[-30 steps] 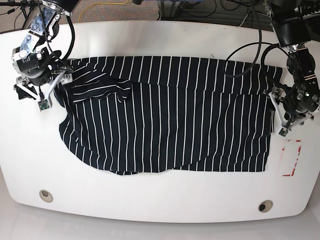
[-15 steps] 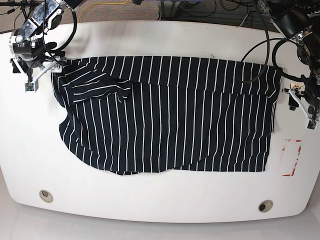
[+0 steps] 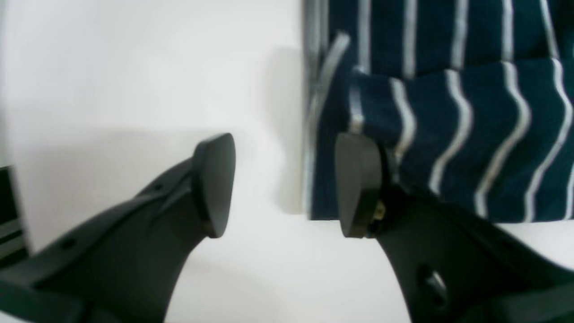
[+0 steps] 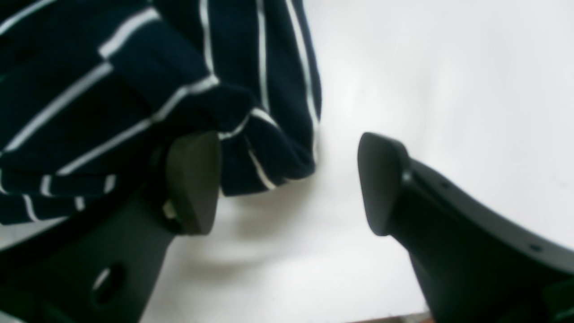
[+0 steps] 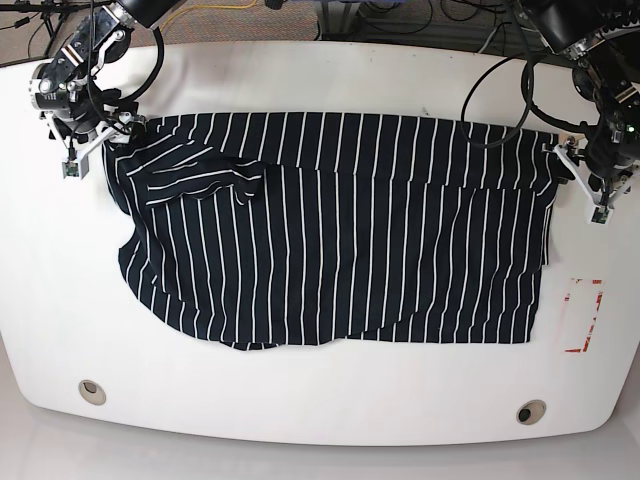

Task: Fold the T-shirt properly
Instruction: 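Regrasp the shirt edge corners with both grippers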

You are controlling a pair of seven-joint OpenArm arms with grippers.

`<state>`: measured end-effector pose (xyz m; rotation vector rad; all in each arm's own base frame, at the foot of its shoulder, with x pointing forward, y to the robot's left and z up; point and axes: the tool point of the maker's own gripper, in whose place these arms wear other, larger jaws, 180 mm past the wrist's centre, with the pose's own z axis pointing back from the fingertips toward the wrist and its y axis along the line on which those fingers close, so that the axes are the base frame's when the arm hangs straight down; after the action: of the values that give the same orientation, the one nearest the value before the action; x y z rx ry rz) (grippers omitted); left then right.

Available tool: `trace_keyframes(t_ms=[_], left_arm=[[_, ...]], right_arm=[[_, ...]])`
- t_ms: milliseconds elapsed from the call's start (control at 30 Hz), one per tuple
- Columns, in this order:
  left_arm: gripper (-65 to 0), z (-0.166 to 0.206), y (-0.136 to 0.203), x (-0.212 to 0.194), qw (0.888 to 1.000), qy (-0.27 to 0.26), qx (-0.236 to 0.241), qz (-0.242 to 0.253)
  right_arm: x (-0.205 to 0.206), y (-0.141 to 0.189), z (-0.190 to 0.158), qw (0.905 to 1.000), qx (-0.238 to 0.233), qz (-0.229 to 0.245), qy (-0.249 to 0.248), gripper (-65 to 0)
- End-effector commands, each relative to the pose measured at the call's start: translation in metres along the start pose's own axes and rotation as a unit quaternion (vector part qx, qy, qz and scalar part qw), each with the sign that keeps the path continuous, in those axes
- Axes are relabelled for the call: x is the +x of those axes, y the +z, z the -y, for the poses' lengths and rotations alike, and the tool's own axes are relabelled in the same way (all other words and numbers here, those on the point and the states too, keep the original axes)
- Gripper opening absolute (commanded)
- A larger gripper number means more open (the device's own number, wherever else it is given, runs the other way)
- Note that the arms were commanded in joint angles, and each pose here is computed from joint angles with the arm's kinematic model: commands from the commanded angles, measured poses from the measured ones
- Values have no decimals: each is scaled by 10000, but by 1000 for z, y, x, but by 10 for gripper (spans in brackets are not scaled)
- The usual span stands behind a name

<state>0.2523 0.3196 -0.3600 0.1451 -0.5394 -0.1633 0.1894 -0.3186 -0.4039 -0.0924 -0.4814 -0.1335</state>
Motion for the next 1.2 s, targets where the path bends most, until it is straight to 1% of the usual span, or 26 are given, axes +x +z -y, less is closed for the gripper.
trace_keyframes(t_ms=[0, 133, 300, 367, 467, 533, 600, 667, 733, 967, 1167], left_arm=[[-331, -6, 2, 7, 9999, -22, 54, 148], [-329, -4, -3, 1, 10000, 32, -24, 55], [-329, -2, -10, -6, 9998, 105, -123, -70], [-329, -2, -12, -8, 9998, 128, -149, -69], [-329, -2, -13, -3, 9998, 139, -154, 62], [-328, -2, -15, -4, 9997, 156, -173, 102], [-328, 0, -17, -7, 9996, 191, -212, 70], [-328, 1, -21, -12, 9994, 240, -266, -1], [-328, 2, -24, -15, 9991, 275, -303, -55], [-329, 10, -37, -33, 9972, 423, -529, -331], [-331, 28, -43, -33, 9962, 172, -733, -426]], right_arm=[[4, -2, 3, 10000, 13, 76, -16, -205], [-2, -8, 0, 9999, 95, -18, -77, -205], [4, -10, -2, 9998, 139, 88, -112, -216], [5, -10, -2, 9998, 139, 118, -112, -239], [4, -11, -2, 9998, 147, 114, -118, -309], [4, -11, -2, 9997, 154, 110, -124, -398], [4, -11, -2, 9997, 154, 110, -124, -455], [4, -11, -2, 9997, 154, 110, -124, -504], [4, -11, -2, 9997, 154, 110, -124, -531], [4, -11, -2, 9997, 154, 110, -124, -545], [4, -11, -2, 9997, 154, 110, -124, -545]])
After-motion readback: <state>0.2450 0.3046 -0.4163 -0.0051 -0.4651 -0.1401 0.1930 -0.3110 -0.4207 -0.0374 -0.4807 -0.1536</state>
